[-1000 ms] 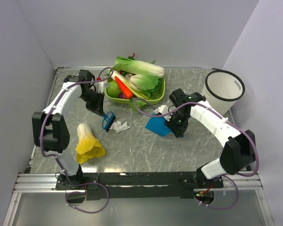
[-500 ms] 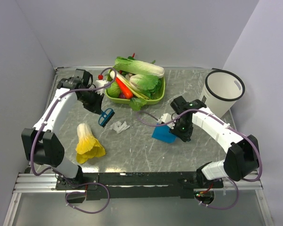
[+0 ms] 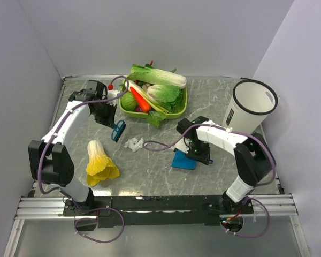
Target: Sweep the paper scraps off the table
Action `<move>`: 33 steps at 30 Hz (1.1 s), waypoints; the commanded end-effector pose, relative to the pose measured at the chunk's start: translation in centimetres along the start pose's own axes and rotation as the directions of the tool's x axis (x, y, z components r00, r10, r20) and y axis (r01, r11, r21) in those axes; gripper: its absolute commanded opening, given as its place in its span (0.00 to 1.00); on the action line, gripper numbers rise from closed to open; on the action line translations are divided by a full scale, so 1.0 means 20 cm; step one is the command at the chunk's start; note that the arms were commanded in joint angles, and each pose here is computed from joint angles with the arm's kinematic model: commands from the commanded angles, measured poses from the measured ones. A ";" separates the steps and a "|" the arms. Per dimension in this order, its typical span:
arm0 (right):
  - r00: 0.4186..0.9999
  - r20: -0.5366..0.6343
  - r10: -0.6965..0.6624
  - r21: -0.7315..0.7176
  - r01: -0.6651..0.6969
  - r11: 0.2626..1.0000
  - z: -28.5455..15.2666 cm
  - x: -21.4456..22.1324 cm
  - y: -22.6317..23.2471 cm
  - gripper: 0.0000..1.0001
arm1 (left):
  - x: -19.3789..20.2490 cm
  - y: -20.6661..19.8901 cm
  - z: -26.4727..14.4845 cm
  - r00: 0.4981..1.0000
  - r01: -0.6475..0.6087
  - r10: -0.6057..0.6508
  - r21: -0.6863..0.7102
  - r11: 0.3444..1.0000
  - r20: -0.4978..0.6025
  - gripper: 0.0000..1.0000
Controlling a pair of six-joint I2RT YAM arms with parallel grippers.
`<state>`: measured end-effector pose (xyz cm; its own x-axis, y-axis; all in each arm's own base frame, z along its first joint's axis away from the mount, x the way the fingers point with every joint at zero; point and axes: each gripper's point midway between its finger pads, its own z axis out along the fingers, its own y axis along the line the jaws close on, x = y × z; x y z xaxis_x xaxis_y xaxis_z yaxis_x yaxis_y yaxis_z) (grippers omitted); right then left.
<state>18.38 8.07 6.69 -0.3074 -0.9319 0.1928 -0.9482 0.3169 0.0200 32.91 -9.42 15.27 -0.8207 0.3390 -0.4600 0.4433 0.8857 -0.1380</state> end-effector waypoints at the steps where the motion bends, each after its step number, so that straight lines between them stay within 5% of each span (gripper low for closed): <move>1: 0.996 0.067 0.052 0.063 -0.056 0.996 -0.01 -0.15 -0.11 0.00 | -0.05 -0.05 0.03 0.998 0.051 -0.053 0.058 0.997 0.030 0.01; 4: 0.990 0.131 0.049 0.053 -0.057 0.997 0.00 -0.22 -0.11 0.05 | -0.04 -0.08 0.04 0.998 0.057 -0.059 0.083 0.995 0.023 0.01; 10: 0.984 0.165 0.061 0.025 -0.066 0.998 0.11 -0.20 -0.08 0.37 | -0.01 -0.10 0.06 0.998 0.057 -0.057 0.114 0.992 -0.005 0.01; 14: 0.912 0.373 0.169 -0.092 -0.145 0.985 0.03 -0.21 -0.07 0.63 | 0.00 -0.09 0.05 0.999 0.053 -0.053 0.104 0.993 -0.003 0.01; 17: 0.859 0.464 0.216 -0.153 -0.162 0.975 -0.01 -0.17 -0.06 0.64 | 0.01 -0.10 0.05 0.999 0.050 -0.049 0.108 0.993 -0.011 0.01; 23: 0.750 0.660 0.041 -0.024 -0.034 0.999 -0.03 -0.18 -0.01 0.65 | 0.01 -0.10 0.07 0.998 0.058 -0.057 0.117 0.991 -0.010 0.01; 33: 0.768 0.638 0.055 0.020 -0.088 0.996 0.08 -0.18 -0.08 0.61 | 0.02 -0.10 0.05 0.999 0.054 -0.053 0.109 0.993 -0.012 0.01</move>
<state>19.29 10.27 4.73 -0.3929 -0.8088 -0.4375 -0.9079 0.4168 0.0449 32.30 -11.02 14.30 -0.8482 0.3009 -0.4359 0.4327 0.8683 -0.2427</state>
